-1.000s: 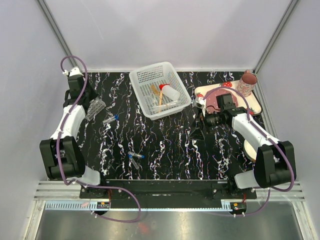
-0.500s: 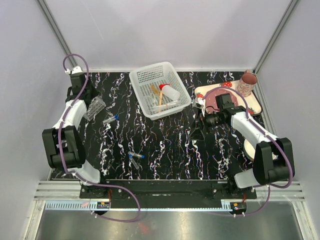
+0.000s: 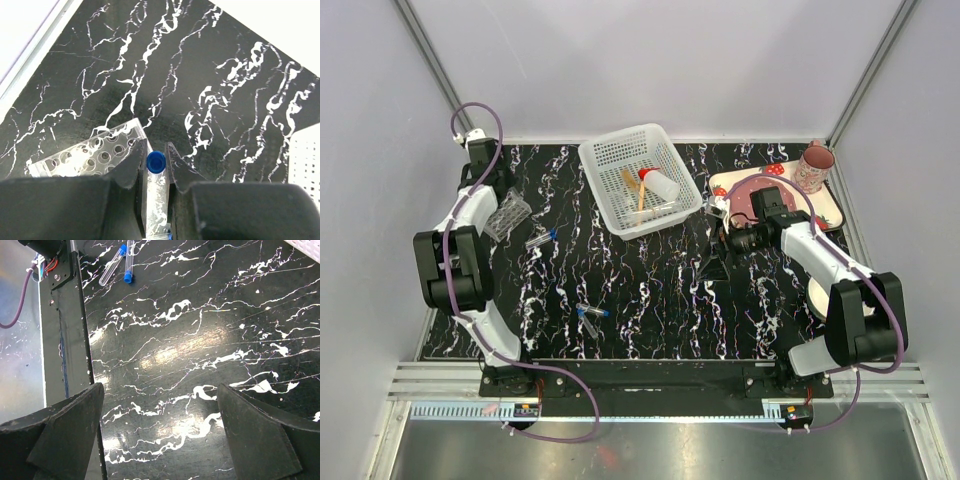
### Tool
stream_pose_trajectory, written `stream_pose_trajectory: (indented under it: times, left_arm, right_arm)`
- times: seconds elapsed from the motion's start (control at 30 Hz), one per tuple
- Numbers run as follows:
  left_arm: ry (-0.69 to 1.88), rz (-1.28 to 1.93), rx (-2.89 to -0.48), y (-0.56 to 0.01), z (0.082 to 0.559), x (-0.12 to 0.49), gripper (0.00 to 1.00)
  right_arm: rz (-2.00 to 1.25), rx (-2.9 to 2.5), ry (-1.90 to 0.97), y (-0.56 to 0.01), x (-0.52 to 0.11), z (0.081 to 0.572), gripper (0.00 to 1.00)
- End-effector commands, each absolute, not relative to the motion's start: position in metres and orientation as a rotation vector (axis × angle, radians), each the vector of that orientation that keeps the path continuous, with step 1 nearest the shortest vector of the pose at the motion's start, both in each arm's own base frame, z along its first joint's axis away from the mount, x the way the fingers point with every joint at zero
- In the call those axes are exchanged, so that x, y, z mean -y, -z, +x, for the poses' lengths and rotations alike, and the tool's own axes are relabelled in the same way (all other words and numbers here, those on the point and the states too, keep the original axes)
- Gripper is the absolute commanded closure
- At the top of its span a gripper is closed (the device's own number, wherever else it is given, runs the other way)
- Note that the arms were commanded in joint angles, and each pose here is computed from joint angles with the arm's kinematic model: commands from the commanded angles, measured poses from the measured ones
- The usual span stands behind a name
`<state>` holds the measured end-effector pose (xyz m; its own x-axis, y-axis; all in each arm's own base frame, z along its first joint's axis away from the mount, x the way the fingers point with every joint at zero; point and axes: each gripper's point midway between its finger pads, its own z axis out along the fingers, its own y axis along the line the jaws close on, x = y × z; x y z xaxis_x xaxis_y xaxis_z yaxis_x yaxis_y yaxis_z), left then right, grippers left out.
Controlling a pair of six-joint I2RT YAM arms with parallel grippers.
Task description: Organize the chemistry lab equipment
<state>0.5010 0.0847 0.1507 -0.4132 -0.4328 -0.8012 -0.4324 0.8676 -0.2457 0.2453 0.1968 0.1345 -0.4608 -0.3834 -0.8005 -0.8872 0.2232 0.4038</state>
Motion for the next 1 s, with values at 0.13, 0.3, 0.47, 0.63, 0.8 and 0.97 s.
stream_pose_trajectory:
  times: [0.13, 0.3, 0.47, 0.63, 0.8, 0.97]
  left_arm:
    - [-0.159, -0.72, -1.923, -0.167, 0.519, -0.121, 0.95]
    - [-0.204, -0.755, -1.889, -0.166, 0.522, -0.131, 0.95]
    - [-0.204, -0.752, -1.893, -0.158, 0.531, -0.129, 0.95]
    - [-0.203, -0.743, -1.893, -0.156, 0.533, -0.125, 0.95]
    - [-0.209, -0.737, -1.9, -0.153, 0.531, -0.124, 0.95]
    - [-0.203, -0.724, -1.915, -0.148, 0.531, -0.119, 0.95]
  right_arm:
    - [-1.188, -1.916, -1.181, -0.141, -0.198, 0.257, 0.0]
    - [-1.187, -1.927, -1.194, -0.139, -0.199, 0.257, 0.0]
    - [-1.186, -1.939, -1.206, -0.136, -0.199, 0.256, 0.0]
    - [-1.185, -1.946, -1.211, -0.134, -0.199, 0.257, 0.0]
    - [-1.186, -1.947, -1.216, -0.134, -0.199, 0.257, 0.0]
    - [-1.186, -1.957, -1.224, -0.131, -0.199, 0.257, 0.0]
